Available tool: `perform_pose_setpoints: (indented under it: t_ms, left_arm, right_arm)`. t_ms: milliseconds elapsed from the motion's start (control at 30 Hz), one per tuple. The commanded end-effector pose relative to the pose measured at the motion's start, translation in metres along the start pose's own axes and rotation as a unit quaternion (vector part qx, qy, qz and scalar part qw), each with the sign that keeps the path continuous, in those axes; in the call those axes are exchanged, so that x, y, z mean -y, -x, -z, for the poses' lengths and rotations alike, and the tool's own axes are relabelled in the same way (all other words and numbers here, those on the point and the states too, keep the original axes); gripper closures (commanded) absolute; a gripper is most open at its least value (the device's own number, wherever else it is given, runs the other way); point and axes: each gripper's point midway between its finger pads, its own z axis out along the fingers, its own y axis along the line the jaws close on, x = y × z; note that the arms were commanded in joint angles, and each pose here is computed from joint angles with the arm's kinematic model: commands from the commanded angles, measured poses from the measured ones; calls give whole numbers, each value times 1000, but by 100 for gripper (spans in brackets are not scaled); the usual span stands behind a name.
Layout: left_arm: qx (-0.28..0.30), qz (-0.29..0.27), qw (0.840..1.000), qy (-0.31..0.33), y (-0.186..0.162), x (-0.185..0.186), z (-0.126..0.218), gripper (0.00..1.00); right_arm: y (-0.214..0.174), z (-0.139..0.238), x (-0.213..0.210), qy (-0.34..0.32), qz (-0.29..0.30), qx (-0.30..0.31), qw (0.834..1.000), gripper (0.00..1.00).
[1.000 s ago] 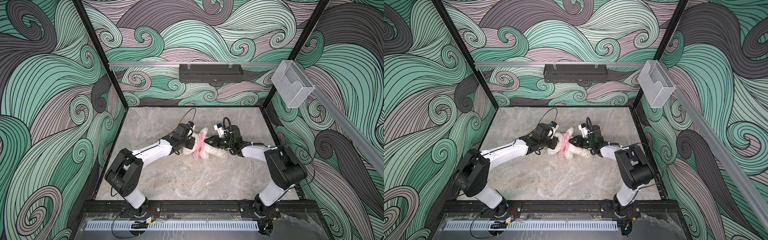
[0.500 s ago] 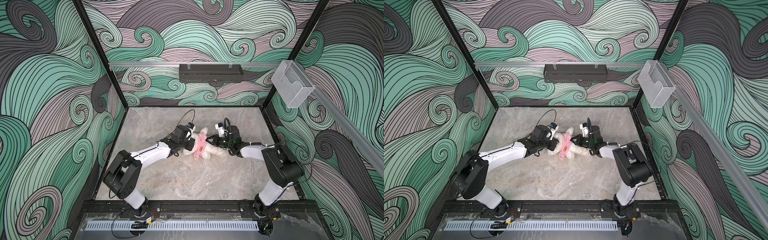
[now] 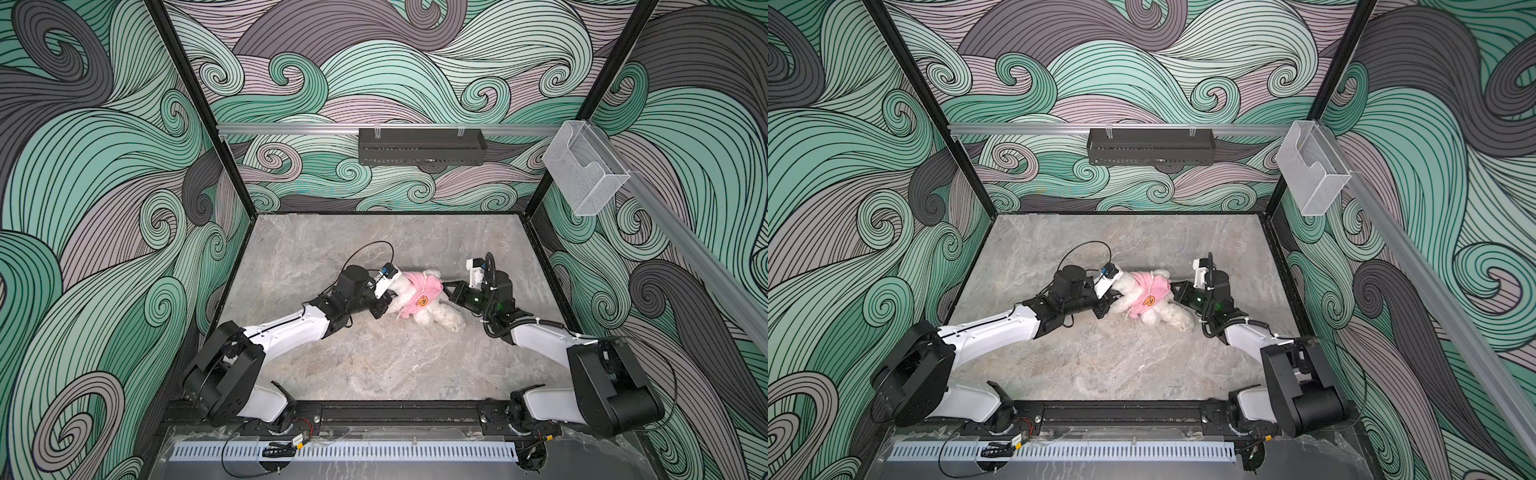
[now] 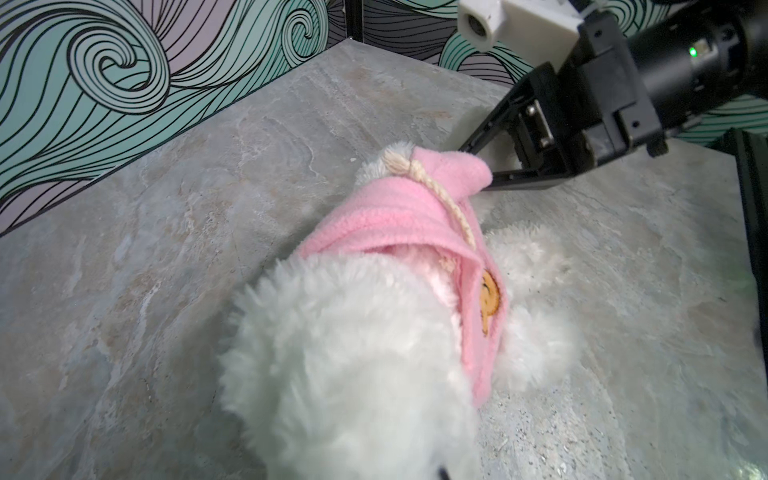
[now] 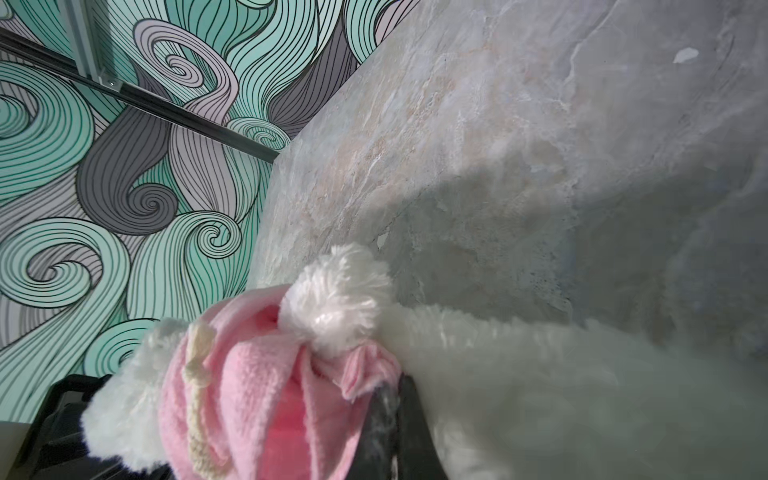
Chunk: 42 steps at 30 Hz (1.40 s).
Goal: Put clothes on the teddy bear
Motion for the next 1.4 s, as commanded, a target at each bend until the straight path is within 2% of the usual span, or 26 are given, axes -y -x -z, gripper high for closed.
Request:
perform_pose_setpoints:
  t_ms: [0, 100, 133, 267, 367, 433, 533, 633, 700, 833, 1000, 1200, 1233, 1333, 1367]
  left_arm:
    - [-90, -45, 995, -4, -41, -1, 7, 100]
    - [-76, -56, 995, -15, -32, 3, 5, 100]
    - [-86, -59, 994, -25, -40, 6, -2, 100]
    - [-129, -104, 984, -66, -49, 23, -13, 100]
    - [-172, -110, 975, -87, -55, 31, -21, 100]
    - [-178, -120, 972, -97, -54, 36, -26, 100]
    - [-195, -139, 964, -113, -55, 46, -30, 100]
    - [-190, -145, 962, -129, -55, 55, -29, 100]
    - [-174, -145, 964, -137, -52, 60, -25, 100]
    - [-150, -126, 974, -113, -46, 55, -18, 100]
    - [-96, -80, 990, -67, -34, 34, -8, 100]
    - [-72, -41, 995, -58, -37, 25, 1, 100]
    - [-55, -39, 996, -53, -27, 23, 7, 100]
    - [-45, -16, 998, -44, -22, 17, 9, 100]
    - [-44, -5, 998, -41, -20, 15, 8, 100]
  right_arm:
    - [64, 29, 60, -108, -44, 139, 983, 100]
    - [69, 11, 11, 9, -5, 94, 996, 100]
    - [67, 7, 0, 37, -3, 82, 996, 100]
    - [61, -2, -40, 122, 31, 41, 991, 100]
    - [59, -5, -72, 185, 53, 10, 981, 100]
    - [58, -5, -87, 209, 60, 2, 976, 100]
    - [63, -11, -73, 176, 29, 10, 984, 100]
    - [69, -14, -16, 55, -38, 25, 997, 100]
    - [73, -6, 21, -10, -80, 60, 995, 100]
    - [73, 9, 66, -83, -122, 98, 984, 100]
    - [64, 19, 99, -120, -142, 103, 977, 100]
    - [64, 31, 131, -134, -176, 112, 969, 100]
    - [65, 31, 133, -132, -178, 112, 969, 100]
    - [68, 21, 117, -98, -155, 90, 979, 99]
    - [70, 17, 106, -77, -139, 80, 984, 93]
